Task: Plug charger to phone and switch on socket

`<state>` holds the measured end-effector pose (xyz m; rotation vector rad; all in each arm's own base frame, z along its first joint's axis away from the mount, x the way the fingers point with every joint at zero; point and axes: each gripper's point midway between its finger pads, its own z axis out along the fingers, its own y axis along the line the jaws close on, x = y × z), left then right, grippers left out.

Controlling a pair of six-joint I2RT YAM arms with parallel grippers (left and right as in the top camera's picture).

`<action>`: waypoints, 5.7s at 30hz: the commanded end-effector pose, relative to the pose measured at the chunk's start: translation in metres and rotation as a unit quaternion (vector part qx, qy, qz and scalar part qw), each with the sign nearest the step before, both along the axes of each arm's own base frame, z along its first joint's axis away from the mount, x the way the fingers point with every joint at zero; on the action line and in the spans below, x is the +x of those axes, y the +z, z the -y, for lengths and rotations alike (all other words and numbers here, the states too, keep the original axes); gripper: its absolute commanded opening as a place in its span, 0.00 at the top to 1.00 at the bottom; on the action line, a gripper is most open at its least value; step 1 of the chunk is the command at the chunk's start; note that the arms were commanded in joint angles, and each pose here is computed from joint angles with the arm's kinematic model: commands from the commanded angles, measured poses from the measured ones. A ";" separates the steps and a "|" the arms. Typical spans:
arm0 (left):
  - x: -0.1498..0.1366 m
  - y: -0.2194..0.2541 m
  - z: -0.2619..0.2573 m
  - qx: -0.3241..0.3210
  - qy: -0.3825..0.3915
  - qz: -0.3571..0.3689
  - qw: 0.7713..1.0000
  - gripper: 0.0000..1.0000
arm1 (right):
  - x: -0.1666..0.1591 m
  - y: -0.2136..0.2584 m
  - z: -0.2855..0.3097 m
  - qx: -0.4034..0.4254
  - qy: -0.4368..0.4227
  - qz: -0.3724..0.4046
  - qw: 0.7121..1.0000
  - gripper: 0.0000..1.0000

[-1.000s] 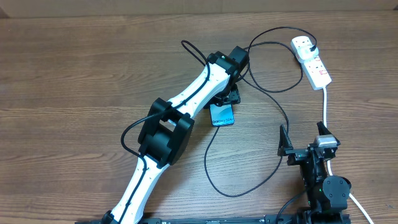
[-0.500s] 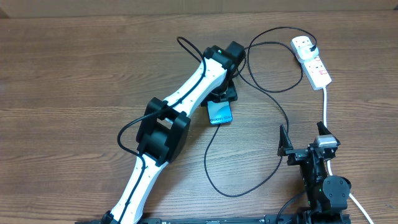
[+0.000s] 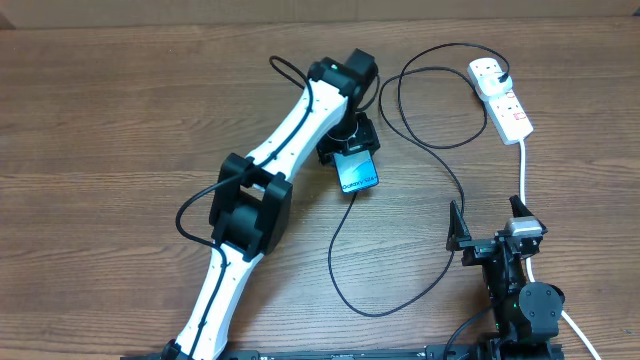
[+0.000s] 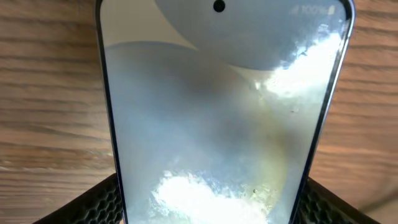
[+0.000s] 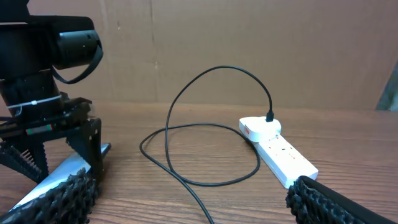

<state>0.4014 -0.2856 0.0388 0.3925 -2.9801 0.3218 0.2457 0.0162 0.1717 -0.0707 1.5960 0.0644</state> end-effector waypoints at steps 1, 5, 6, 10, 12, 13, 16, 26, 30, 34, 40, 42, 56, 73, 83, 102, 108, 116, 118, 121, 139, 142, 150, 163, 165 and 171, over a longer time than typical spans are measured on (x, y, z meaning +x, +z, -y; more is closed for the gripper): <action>0.001 0.022 0.018 -0.099 0.002 -0.031 0.995 0.28 | 0.000 -0.002 -0.001 -0.001 0.001 0.003 1.000 0.00; 0.003 0.035 0.024 -0.170 0.011 -0.058 0.984 0.28 | 0.000 -0.002 -0.001 -0.001 0.001 0.003 1.000 0.00; 0.004 0.039 0.024 -0.189 0.011 -0.063 0.980 0.28 | 0.000 -0.002 -0.001 -0.001 0.001 0.003 1.000 0.00; 0.011 0.054 0.023 -0.253 0.011 -0.076 0.964 0.28 | 0.000 -0.002 -0.001 -0.001 0.001 0.003 1.000 0.00; 0.013 0.062 0.021 -0.281 0.013 -0.083 0.956 0.28 | 0.000 -0.002 -0.001 -0.001 0.001 0.003 1.000 0.00; 0.015 0.066 0.021 -0.298 0.014 -0.085 0.951 0.28 | 0.000 -0.002 -0.001 -0.001 0.001 0.003 1.000 0.00; 0.020 0.080 0.020 -0.343 0.019 -0.093 0.934 0.28 | 0.000 -0.002 -0.001 -0.001 0.001 0.003 1.000 0.00; 0.038 0.132 0.013 -0.497 0.014 -0.101 0.862 0.28 | 0.000 -0.002 -0.001 -0.001 0.001 0.003 1.000 0.00; 0.045 0.140 0.004 -0.515 0.024 -0.102 0.851 0.28 | 0.000 -0.002 -0.001 -0.001 0.001 0.003 1.000 0.00; 0.051 0.143 -0.005 -0.520 0.050 -0.118 0.844 0.28 | 0.000 -0.002 -0.001 -0.001 0.001 0.003 1.000 0.00; 0.059 0.147 -0.021 -0.524 0.088 -0.138 0.836 0.28 | 0.000 -0.002 -0.001 -0.001 0.001 0.003 1.000 0.00; 0.062 0.148 -0.026 -0.524 0.105 -0.151 0.831 0.28 | 0.000 -0.002 -0.001 -0.001 0.001 0.003 1.000 0.00; 0.072 0.169 -0.053 -0.561 0.156 -0.205 0.787 0.28 | 0.000 0.000 -0.002 0.000 0.004 0.006 1.000 0.00; 0.073 0.170 -0.055 -0.563 0.156 -0.205 0.785 0.28 | -0.092 0.183 -0.078 0.124 0.295 0.281 0.905 0.00; 0.073 0.169 -0.055 -0.560 0.158 -0.203 0.788 0.29 | -0.020 0.236 -0.077 0.064 0.230 -0.059 0.969 0.00; 0.072 0.149 -0.049 -0.514 0.175 -0.196 0.816 0.30 | 0.101 0.104 -0.185 0.124 0.092 -0.451 0.879 0.15; 0.066 0.141 -0.040 -0.491 0.177 -0.199 0.829 0.30 | 0.122 0.088 -0.194 0.103 0.031 -0.462 0.880 0.14; 0.058 0.138 -0.024 -0.481 0.165 -0.204 0.836 0.30 | 0.147 0.104 -0.208 0.160 0.032 -0.421 0.892 0.23; 0.056 0.138 -0.021 -0.480 0.162 -0.206 0.837 0.30 | 0.150 0.100 -0.209 0.158 0.030 -0.422 0.892 0.23; 0.054 0.138 -0.017 -0.479 0.159 -0.208 0.838 0.30 | 0.152 0.077 -0.211 0.146 0.018 -0.447 0.882 0.23; 0.053 0.138 -0.016 -0.478 0.161 -0.211 0.837 0.30 | 0.176 0.044 -0.210 0.121 -0.017 -0.443 0.888 0.53; 0.053 0.138 -0.016 -0.476 0.166 -0.216 0.836 0.30 | 0.179 0.047 -0.212 0.124 -0.014 -0.437 0.891 0.55; 0.053 0.138 -0.016 -0.469 0.185 -0.235 0.831 0.30 | 0.181 0.049 -0.211 0.124 -0.019 -0.429 0.894 0.59; 0.054 0.136 -0.017 -0.465 0.188 -0.233 0.833 0.29 | 0.184 0.050 -0.206 0.116 -0.035 -0.418 0.900 0.67; 0.054 0.136 -0.016 -0.464 0.188 -0.233 0.833 0.30 | 0.183 0.050 -0.208 0.115 -0.032 -0.418 0.901 0.67; 0.054 0.130 -0.016 -0.451 0.195 -0.231 0.840 0.29 | 0.179 0.051 -0.217 0.112 -0.023 -0.417 0.901 0.74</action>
